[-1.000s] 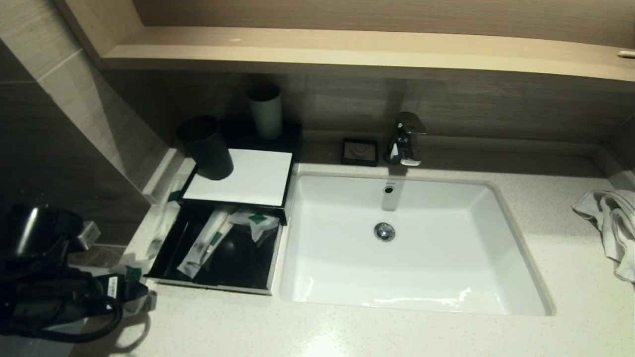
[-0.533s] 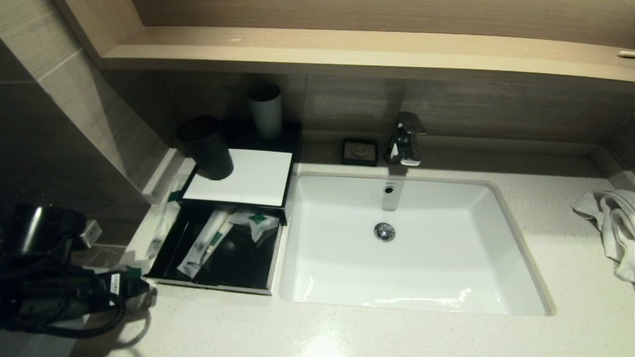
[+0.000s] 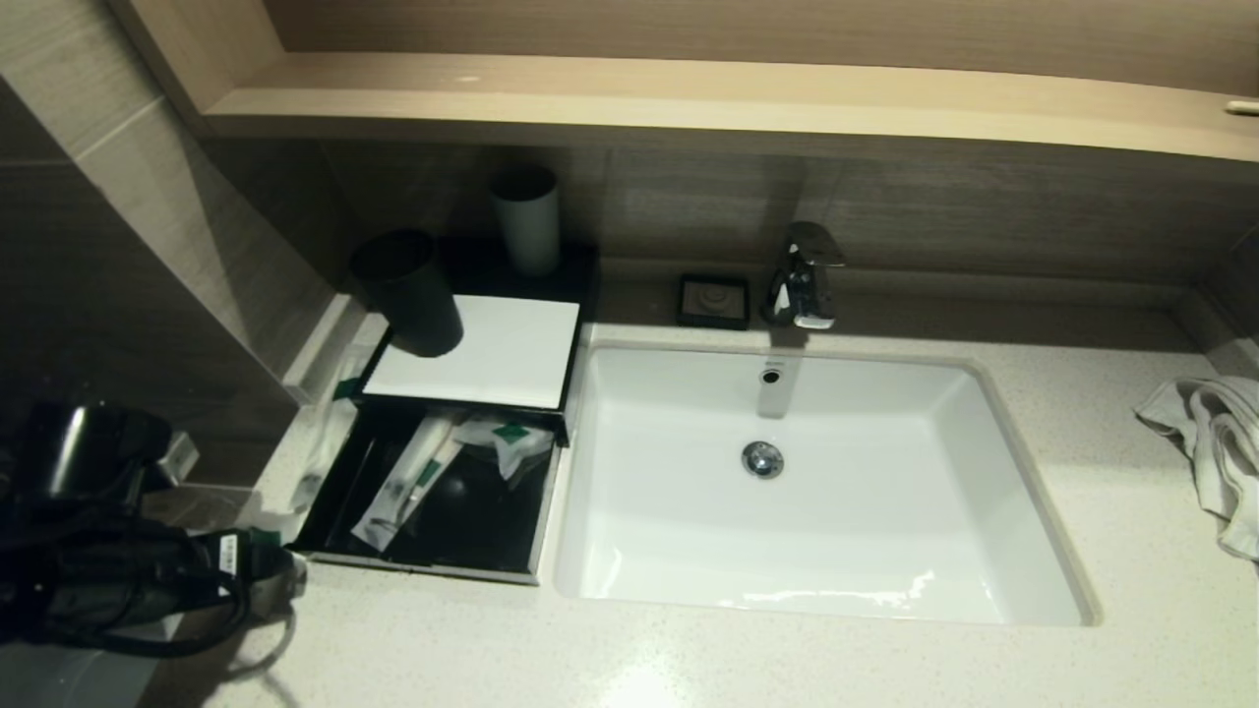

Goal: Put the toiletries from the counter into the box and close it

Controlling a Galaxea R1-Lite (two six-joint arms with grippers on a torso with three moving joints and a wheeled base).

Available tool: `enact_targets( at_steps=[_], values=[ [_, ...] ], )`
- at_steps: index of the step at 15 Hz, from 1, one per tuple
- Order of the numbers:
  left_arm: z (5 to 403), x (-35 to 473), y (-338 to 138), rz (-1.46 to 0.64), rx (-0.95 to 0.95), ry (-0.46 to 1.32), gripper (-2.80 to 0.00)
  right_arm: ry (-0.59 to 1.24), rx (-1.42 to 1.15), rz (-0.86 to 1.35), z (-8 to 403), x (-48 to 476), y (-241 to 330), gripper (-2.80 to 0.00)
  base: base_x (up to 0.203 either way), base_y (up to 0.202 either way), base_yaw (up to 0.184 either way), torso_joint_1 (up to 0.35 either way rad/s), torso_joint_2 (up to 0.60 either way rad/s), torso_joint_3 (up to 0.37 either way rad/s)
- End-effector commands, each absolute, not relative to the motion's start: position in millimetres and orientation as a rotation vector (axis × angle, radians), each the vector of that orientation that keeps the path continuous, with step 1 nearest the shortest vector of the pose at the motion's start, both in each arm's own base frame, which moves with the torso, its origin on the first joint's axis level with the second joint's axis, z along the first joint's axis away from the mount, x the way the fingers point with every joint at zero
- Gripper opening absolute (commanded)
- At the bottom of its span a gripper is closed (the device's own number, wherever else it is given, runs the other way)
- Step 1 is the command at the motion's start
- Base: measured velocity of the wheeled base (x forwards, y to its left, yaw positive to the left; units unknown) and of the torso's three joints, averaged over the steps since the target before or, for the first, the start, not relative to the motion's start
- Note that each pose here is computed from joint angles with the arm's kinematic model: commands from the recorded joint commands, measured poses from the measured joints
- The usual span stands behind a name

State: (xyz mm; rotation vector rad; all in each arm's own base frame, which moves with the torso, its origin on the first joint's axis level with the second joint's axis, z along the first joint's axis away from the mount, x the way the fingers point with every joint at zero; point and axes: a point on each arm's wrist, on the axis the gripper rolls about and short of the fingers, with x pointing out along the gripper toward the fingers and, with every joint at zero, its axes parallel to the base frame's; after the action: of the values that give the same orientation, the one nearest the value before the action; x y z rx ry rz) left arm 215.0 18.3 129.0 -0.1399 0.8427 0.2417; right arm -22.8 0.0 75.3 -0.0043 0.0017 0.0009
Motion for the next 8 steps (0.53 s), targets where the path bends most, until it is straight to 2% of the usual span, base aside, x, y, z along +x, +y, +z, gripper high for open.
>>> enact_targets(
  at_steps=[1,7,8],
  values=[
    [127.8,216.1,18.7,0.244,-0.142,0.846,0.0,0.002,-0.005,0.002,75.3,-22.8,0.0,-2.8,0.0,0.0,0.0,0.0,0.0,0.0],
    [127.7,216.0,18.7,0.244,-0.142,0.847,0.0,0.002,-0.005,0.0,75.3,-22.8,0.1,-2.8,0.0,0.0,0.0,0.0,0.0,0.0],
    [127.8,216.1,18.7,0.243,-0.142,0.847,-2.8,0.002,-0.005,0.002,75.3,-22.8,0.0,-2.8,0.0,0.0,0.0,0.0,0.0,0.0]
  ],
)
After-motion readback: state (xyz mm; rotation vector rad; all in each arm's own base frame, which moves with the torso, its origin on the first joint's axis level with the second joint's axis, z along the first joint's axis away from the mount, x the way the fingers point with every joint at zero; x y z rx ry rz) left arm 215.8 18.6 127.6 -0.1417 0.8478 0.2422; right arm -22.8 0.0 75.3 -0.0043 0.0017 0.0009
